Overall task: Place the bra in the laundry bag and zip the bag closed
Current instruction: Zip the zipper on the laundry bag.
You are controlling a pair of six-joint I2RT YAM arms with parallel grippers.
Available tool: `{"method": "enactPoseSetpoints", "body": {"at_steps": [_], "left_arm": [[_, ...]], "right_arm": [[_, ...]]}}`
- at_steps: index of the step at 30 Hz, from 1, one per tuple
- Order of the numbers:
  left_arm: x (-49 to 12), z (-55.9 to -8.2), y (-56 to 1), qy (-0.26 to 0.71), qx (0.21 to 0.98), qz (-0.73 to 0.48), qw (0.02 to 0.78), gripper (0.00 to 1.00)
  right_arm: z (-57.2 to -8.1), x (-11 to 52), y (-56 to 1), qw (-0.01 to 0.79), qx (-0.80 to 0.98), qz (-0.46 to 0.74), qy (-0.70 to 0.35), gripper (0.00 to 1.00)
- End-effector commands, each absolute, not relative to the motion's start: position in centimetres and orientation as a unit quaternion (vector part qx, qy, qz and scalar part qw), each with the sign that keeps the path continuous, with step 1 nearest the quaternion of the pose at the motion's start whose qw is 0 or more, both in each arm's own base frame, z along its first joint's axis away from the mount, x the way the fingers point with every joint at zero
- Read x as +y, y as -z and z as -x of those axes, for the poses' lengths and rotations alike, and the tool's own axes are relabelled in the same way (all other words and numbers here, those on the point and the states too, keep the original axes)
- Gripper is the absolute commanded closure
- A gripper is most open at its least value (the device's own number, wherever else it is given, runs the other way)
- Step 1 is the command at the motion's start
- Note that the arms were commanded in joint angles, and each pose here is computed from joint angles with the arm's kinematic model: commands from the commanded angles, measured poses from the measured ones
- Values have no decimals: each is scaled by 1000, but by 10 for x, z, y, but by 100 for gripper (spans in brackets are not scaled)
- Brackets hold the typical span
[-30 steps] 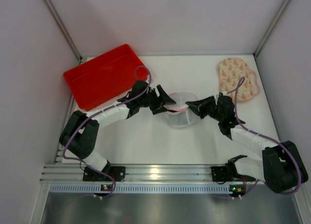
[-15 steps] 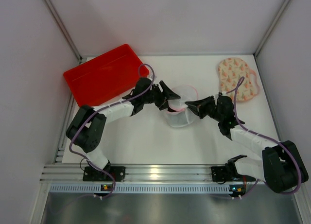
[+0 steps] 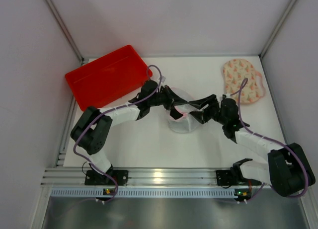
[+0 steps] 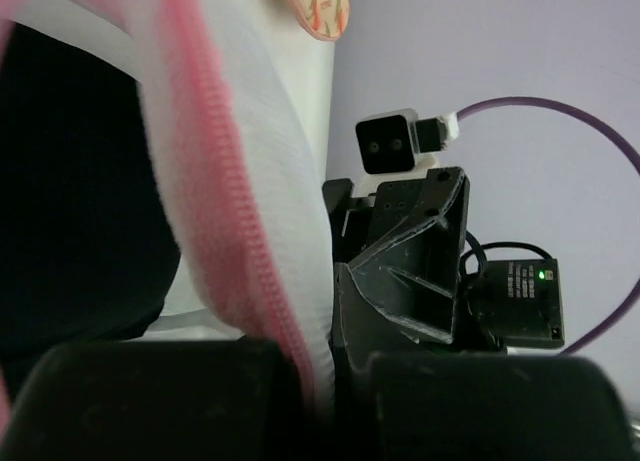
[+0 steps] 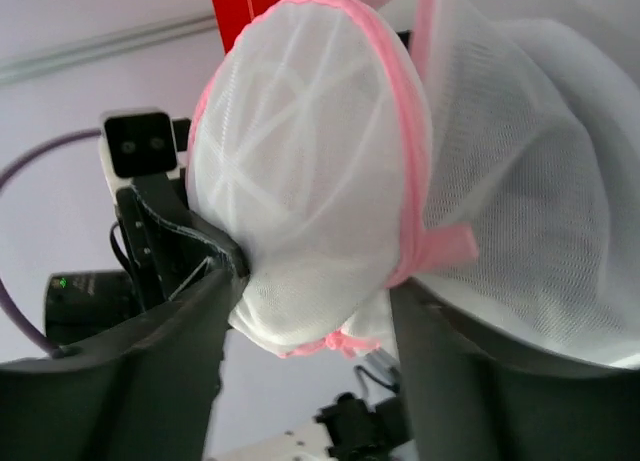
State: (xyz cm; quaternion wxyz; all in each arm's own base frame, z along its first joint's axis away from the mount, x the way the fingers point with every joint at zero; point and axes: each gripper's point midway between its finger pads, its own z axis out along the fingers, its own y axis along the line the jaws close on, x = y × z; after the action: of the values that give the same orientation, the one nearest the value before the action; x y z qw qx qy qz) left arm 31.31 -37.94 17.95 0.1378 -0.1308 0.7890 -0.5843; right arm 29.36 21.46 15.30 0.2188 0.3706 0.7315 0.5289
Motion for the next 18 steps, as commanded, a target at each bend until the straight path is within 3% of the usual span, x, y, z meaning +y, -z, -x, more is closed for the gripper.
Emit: {"method": "enactPoseSetpoints", "body": {"at_steps": [1, 4, 7, 9, 10, 13, 18], "left_arm": [[-372, -298, -197, 617, 770, 106, 123, 100], [-362, -291, -191, 632, 763, 106, 84, 100], [-352, -292, -192, 651, 748, 114, 64, 100], [-350, -290, -192, 660, 740, 120, 42, 100], [-349, -291, -194, 666, 735, 120, 42, 100], [-350, -291, -194, 669, 731, 128, 23, 100], [-352, -291, -188, 668, 731, 136, -1, 100]], "right_arm": [[-303, 212, -187, 278, 719, -309, -557, 31], [-302, 201, -197, 337, 742, -209, -541, 18], [-298, 188, -209, 373, 765, -118, -512, 16], [-299, 178, -224, 442, 766, -11, -467, 21], [-296, 173, -217, 461, 776, 44, -427, 30], [-292, 168, -223, 514, 758, 158, -370, 45], [-281, 167, -230, 574, 691, 329, -292, 54]]}}
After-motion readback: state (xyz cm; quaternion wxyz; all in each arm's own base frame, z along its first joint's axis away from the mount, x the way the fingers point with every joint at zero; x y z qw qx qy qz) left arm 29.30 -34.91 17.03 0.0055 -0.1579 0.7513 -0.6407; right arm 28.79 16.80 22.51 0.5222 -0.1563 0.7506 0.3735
